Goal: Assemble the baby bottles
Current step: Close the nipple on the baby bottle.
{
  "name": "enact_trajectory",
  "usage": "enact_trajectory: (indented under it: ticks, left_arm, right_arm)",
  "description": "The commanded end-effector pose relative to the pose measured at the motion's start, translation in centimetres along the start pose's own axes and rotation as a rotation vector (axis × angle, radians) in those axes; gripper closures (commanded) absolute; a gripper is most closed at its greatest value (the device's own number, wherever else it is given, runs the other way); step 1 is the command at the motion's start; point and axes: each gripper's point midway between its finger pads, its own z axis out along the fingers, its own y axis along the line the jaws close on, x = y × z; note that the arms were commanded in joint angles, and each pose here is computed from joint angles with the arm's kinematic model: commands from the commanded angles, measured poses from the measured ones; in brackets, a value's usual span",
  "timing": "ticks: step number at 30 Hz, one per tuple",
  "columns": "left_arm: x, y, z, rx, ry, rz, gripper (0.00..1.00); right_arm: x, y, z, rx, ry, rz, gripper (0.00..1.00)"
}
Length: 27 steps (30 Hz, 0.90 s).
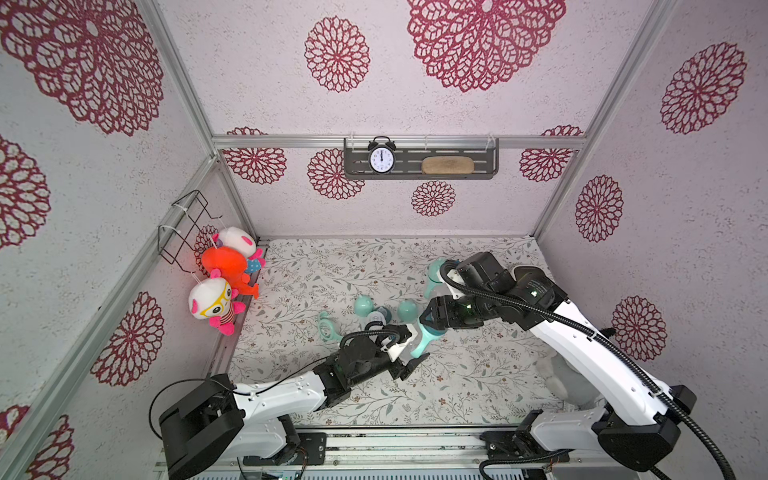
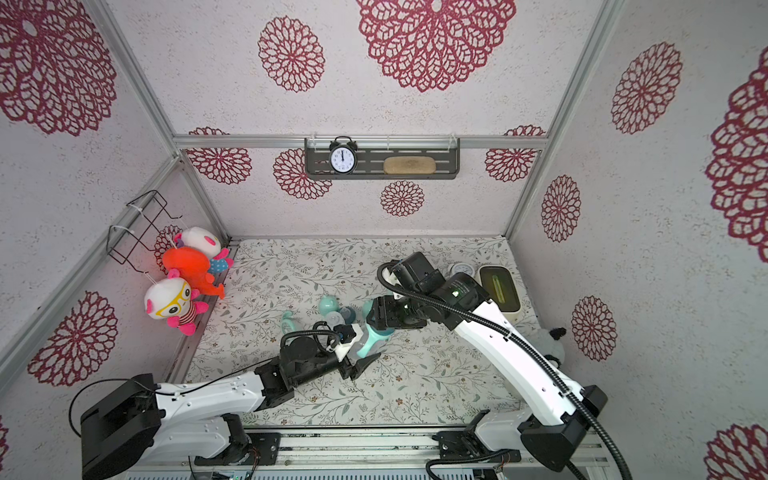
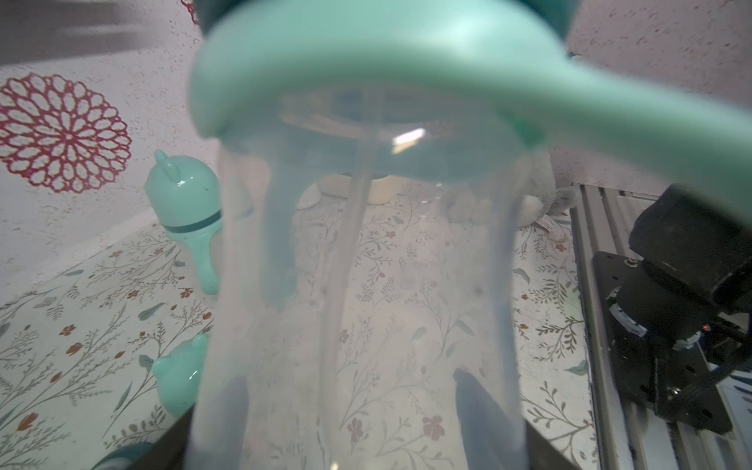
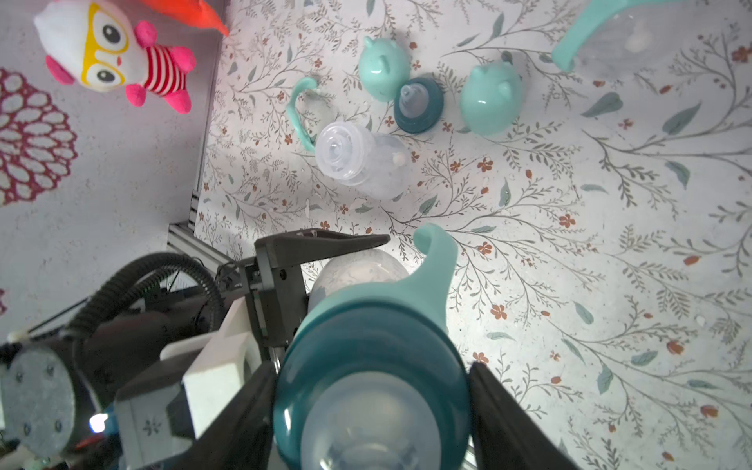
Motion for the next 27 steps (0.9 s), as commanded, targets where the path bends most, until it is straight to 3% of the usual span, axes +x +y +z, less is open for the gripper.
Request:
enact_trajectory:
  ticks: [1,4,8,16,27]
  left_arm:
    - [-7.6,2.0,-0.3,-0.118,-0.263,0.002,1.0]
    - [-7.6,1.9,-0.2,-0.123,-0.267,0.003,1.0]
    - [-7.4,1.8,0.0,-0.121,-0.26,0.007,1.0]
    - [-6.4,1.8,0.1,-0.116,-0.245,0.025,1.0]
    - [-5.6,1.5,0.3,-0.042,-0.229,0.007,1.0]
  right_arm:
    - [3.0,0.5,0.2,-0.017,0.125,0.26,0.6]
    - [2.7,0.1,0.0,0.022,0.121,0.325,0.59]
    - [1.9,0.4,-0.1,0.033,0.113,0.351,0.47]
    - [0.1,1.5,-2.0,-0.003,0.032,0.242,0.23]
    - [-0.6,1.7,-3.8,0.001,-0.019,0.071,0.14]
